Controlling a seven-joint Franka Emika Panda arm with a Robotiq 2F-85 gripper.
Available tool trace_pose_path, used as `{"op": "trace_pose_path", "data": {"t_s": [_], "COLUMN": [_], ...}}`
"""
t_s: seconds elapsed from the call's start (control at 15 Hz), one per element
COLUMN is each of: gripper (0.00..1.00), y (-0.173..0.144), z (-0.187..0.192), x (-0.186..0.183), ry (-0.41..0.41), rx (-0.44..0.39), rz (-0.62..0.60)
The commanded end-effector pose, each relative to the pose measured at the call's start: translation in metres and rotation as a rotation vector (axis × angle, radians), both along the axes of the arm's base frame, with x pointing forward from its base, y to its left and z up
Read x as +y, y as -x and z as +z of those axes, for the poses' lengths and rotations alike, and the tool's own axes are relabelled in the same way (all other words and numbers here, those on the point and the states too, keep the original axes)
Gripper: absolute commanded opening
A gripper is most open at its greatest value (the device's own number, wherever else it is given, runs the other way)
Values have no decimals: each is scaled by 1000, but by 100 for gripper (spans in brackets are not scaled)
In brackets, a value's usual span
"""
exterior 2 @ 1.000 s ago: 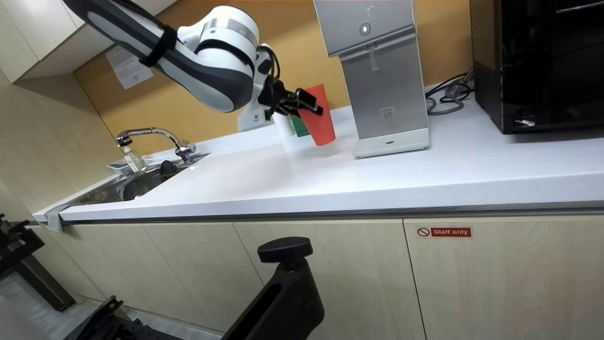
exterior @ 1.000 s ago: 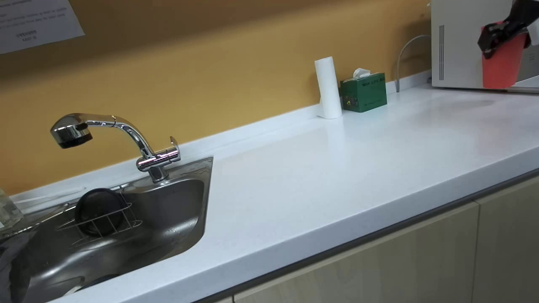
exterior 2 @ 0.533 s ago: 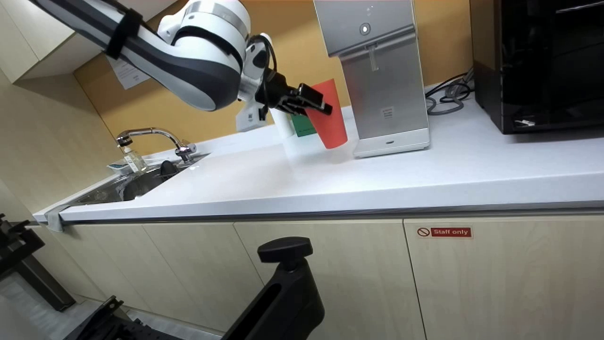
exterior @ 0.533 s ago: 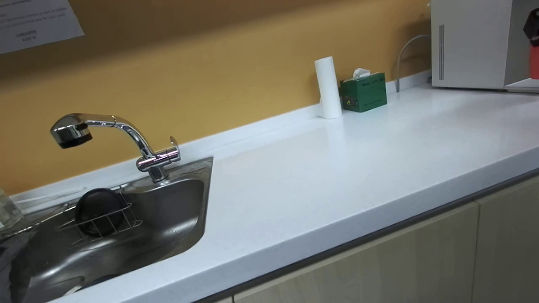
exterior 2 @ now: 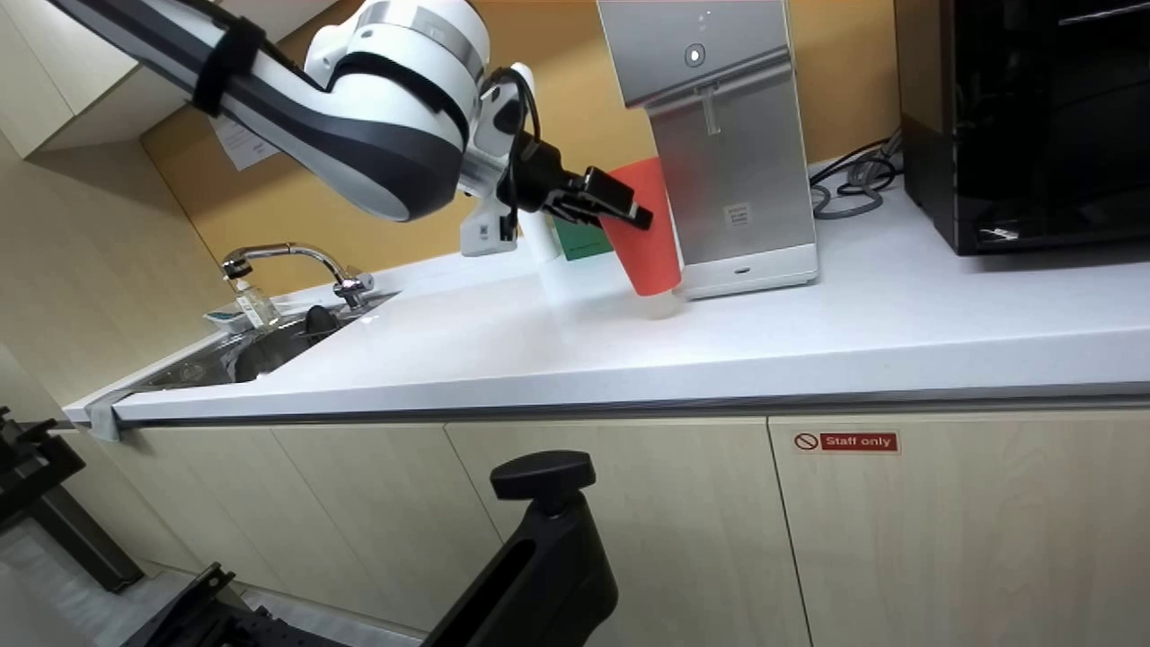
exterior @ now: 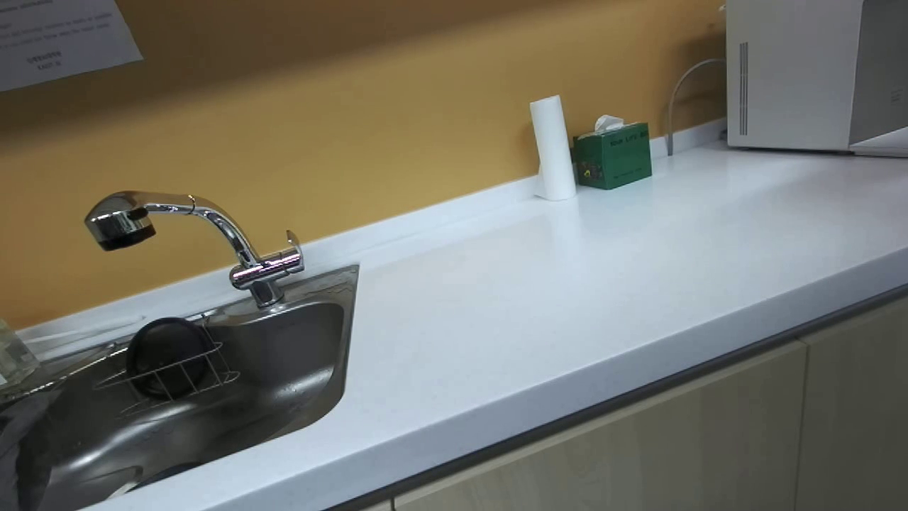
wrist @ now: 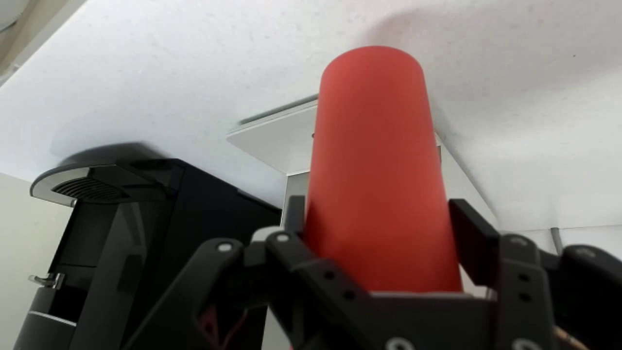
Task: Put the orange cup under the tap dispenser
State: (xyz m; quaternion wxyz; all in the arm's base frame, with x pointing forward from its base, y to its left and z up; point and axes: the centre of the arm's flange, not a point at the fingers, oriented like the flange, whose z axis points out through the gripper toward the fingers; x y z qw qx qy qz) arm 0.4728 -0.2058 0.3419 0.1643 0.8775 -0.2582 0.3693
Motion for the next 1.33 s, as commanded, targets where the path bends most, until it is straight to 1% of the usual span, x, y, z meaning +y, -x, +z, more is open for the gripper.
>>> {"op": "trace_pose_path", "data": {"t_s": [0.0, 0.2, 0.27, 0.4, 0.8, 1.0, 1.27], "gripper": [73, 73, 48, 48, 48, 48, 48], "y": [-1, -1, -1, -7, -29, -41, -51], "z": [1, 0, 0, -2, -15, -15, -2], "x": [-1, -3, -3, -6, -23, -29, -41], "ry": [-4, -14, -15, -11, -45, -50, -36], "rx": [-5, -6, -6, -2, 23, 4, -36], "rz": [-7, -18, -18, -37, -86, -98, -128]}}
